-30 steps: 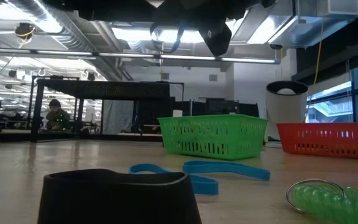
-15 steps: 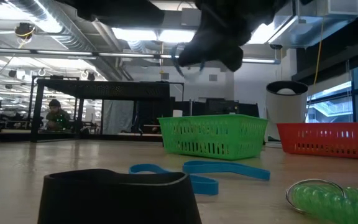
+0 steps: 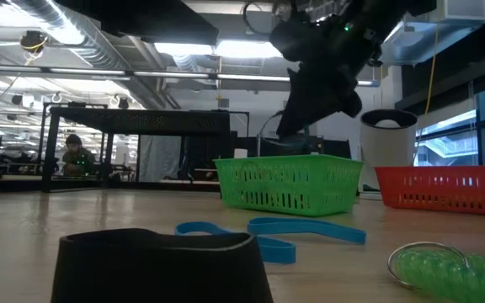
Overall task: Pick & Place Office Desk Supplies
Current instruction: Put the blue rubber band into the green basket, then put the blue rubber band into the blue basket, then put the blue rubber band into the green basket
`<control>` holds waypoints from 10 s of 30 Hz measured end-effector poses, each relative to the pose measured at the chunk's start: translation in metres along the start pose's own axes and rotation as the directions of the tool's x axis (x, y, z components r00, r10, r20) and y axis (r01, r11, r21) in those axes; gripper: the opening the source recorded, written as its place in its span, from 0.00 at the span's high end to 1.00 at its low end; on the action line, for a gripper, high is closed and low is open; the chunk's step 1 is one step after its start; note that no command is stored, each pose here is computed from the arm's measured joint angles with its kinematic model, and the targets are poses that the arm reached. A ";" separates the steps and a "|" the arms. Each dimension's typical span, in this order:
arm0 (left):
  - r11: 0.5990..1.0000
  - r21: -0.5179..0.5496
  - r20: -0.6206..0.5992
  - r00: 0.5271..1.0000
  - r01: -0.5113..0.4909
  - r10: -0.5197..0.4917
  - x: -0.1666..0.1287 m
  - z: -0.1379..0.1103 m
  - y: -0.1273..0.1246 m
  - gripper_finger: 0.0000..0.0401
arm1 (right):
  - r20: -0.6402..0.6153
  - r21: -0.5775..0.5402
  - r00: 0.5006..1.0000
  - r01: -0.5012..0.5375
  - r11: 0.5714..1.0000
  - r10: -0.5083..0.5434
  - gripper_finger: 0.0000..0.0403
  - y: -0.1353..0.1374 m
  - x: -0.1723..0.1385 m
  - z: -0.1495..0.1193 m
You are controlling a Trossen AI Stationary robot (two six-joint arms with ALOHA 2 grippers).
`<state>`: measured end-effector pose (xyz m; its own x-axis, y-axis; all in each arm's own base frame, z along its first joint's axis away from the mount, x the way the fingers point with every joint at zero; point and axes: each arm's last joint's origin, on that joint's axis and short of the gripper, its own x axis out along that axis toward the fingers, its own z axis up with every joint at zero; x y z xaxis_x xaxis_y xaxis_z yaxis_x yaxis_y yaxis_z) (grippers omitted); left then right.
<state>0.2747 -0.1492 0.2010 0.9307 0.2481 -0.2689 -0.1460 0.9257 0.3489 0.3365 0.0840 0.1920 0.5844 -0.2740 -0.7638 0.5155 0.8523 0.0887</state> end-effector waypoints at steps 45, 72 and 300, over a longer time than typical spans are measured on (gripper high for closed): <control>0.999 -0.050 0.000 1.000 0.001 -0.001 0.000 0.000 0.000 0.68 | -0.086 -0.050 0.996 0.020 0.999 -0.024 0.66 0.004 0.025 -0.017; 1.000 -0.019 -0.031 1.000 0.003 -0.003 0.000 -0.004 0.000 0.68 | -0.196 -0.020 0.919 -0.352 0.936 0.342 0.66 -0.001 -0.009 0.011; 0.944 -0.162 -0.074 0.951 0.287 -0.302 -0.007 -0.010 -0.014 0.68 | 0.052 0.134 0.998 -0.036 0.990 0.030 0.55 0.029 -0.003 -0.025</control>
<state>0.2672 -0.1609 0.1890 0.9040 -0.0223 -0.4270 0.0749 0.9914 0.1068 0.3343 0.1206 0.1812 0.6311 -0.2715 -0.7267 0.5731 0.7945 0.2009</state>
